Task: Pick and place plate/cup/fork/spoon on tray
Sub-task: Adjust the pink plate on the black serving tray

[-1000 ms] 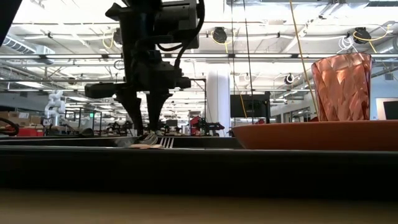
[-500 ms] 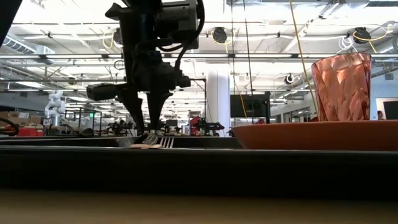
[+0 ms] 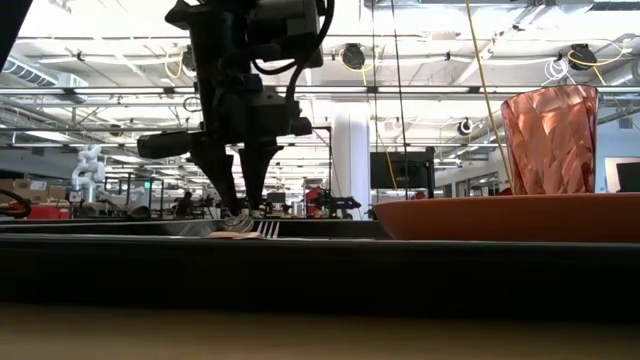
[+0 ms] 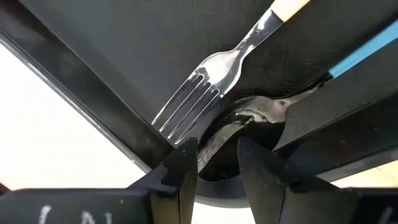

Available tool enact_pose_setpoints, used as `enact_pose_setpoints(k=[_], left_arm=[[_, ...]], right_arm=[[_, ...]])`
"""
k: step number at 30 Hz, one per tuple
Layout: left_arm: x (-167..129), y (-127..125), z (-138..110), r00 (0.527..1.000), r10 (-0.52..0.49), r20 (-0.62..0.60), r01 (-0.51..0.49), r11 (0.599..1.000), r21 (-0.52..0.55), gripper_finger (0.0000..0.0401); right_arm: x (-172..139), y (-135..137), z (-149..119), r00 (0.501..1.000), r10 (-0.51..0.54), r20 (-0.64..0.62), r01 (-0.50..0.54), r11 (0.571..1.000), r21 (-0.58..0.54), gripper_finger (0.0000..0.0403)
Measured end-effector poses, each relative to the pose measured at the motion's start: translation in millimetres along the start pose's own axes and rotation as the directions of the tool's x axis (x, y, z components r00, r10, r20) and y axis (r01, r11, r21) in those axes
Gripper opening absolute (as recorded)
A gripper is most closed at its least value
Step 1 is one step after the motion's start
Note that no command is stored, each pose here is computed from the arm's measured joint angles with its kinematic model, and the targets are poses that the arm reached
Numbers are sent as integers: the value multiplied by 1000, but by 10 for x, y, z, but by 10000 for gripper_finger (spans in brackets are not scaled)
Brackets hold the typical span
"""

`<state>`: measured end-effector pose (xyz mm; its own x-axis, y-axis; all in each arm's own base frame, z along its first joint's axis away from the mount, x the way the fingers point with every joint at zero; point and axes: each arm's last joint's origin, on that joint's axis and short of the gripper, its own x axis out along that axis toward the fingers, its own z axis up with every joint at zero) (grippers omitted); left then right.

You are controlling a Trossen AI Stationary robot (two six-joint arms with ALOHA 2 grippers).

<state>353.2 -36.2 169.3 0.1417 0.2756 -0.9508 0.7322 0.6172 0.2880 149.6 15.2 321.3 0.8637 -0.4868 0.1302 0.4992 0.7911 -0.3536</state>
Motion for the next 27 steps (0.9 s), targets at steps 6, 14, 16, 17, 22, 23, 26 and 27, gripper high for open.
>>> enact_pose_setpoints(k=[6, 14, 16, 17, 22, 23, 26, 27], left_arm=[[-32, -10, 50, 999, 53, 2, -53, 999, 4, 118], [-611, -12, 546, 945, 220, 242, -253, 961, 115, 118], [-738, -33, 673, 909, 211, 358, -284, 945, 164, 118], [-773, -54, 720, 893, 197, 404, -297, 934, 201, 118], [-711, -93, 907, 847, 174, 503, -368, 874, 318, 117], [-643, -86, 919, 855, 166, 491, -362, 870, 336, 117], [-484, -52, 963, 873, 149, 465, -348, 858, 378, 117], [-477, -33, 976, 871, 151, 467, -355, 850, 389, 117]], right_arm=[[0, 0, 0, 1000, 0, 0, 0, 1000, -1, 0], [0, 0, -1, 1000, 0, 0, 0, 1000, -6, 0], [0, 0, 0, 1000, 0, 0, 0, 1000, -5, 0], [0, 0, 0, 1000, 0, 0, 0, 1000, -3, 0], [0, 0, 0, 1000, 0, 0, 0, 1000, -1, 0], [0, 0, -1, 1000, 0, 0, 0, 1000, -1, 0], [0, 0, 0, 1000, 0, 0, 0, 1000, -2, 0], [0, -1, 1, 1000, -1, 0, 1, 1000, -3, 0]])
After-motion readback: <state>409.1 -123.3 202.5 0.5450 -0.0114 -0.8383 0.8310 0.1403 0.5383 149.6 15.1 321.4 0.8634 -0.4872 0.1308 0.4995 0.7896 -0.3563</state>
